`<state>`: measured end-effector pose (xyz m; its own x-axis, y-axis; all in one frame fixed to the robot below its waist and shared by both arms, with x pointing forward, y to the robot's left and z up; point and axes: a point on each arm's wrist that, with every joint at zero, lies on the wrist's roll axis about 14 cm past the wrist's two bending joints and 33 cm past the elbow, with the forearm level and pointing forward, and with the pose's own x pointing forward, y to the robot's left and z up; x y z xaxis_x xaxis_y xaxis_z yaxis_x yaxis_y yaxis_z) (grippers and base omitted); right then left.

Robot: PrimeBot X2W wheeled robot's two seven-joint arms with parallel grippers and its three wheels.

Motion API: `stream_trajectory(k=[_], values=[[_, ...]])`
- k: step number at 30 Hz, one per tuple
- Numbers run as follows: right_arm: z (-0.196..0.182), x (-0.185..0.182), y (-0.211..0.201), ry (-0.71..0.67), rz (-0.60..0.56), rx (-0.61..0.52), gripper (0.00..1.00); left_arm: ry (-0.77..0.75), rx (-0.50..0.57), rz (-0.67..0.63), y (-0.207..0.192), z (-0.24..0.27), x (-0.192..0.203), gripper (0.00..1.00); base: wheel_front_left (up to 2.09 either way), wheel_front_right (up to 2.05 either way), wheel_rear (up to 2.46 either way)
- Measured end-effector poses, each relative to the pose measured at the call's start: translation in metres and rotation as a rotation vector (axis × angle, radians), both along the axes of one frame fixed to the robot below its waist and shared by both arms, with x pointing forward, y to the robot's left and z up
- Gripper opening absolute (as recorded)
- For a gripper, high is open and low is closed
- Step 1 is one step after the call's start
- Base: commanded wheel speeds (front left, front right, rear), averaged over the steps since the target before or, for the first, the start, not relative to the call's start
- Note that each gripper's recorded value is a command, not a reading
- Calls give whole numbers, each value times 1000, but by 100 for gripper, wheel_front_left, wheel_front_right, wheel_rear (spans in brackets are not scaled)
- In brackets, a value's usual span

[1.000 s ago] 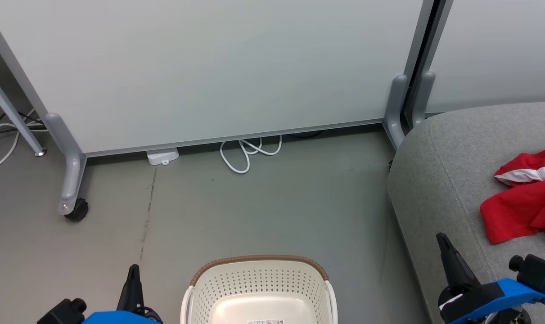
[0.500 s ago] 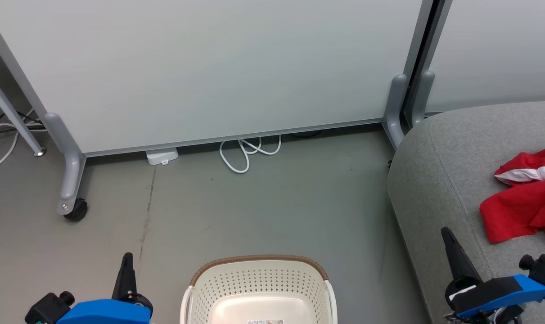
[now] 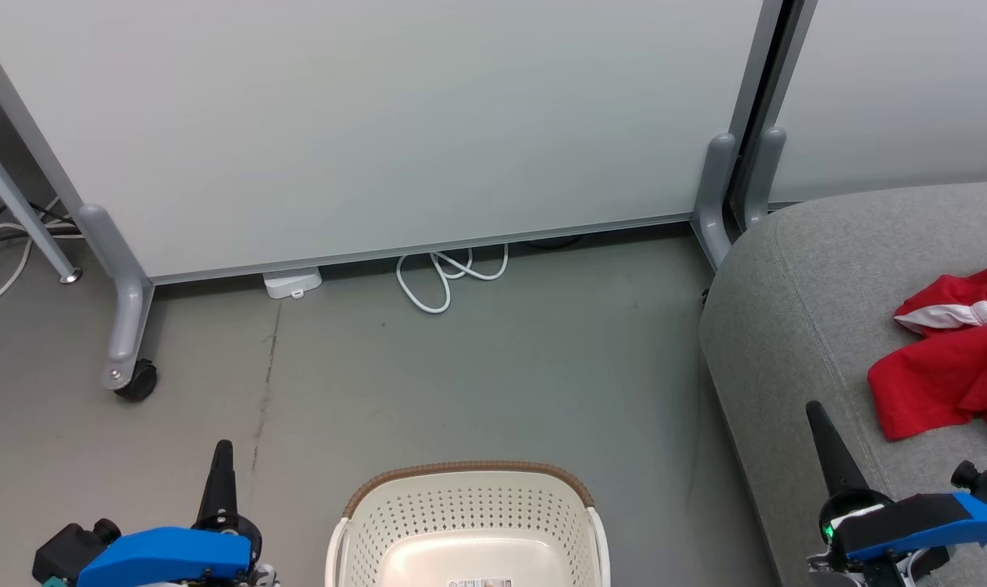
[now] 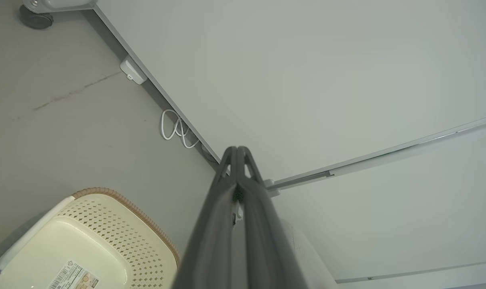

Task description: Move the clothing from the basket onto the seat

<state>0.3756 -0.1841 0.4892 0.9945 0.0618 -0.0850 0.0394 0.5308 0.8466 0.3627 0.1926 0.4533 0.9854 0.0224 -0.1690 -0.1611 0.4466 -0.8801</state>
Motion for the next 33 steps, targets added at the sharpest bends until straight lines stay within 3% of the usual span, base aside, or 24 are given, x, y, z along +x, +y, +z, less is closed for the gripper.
stream_trajectory(k=[33], values=[[9, 7, -9, -30, -53, 319, 0, -80, -267, 24, 5, 27, 15, 0, 0, 0, 0]])
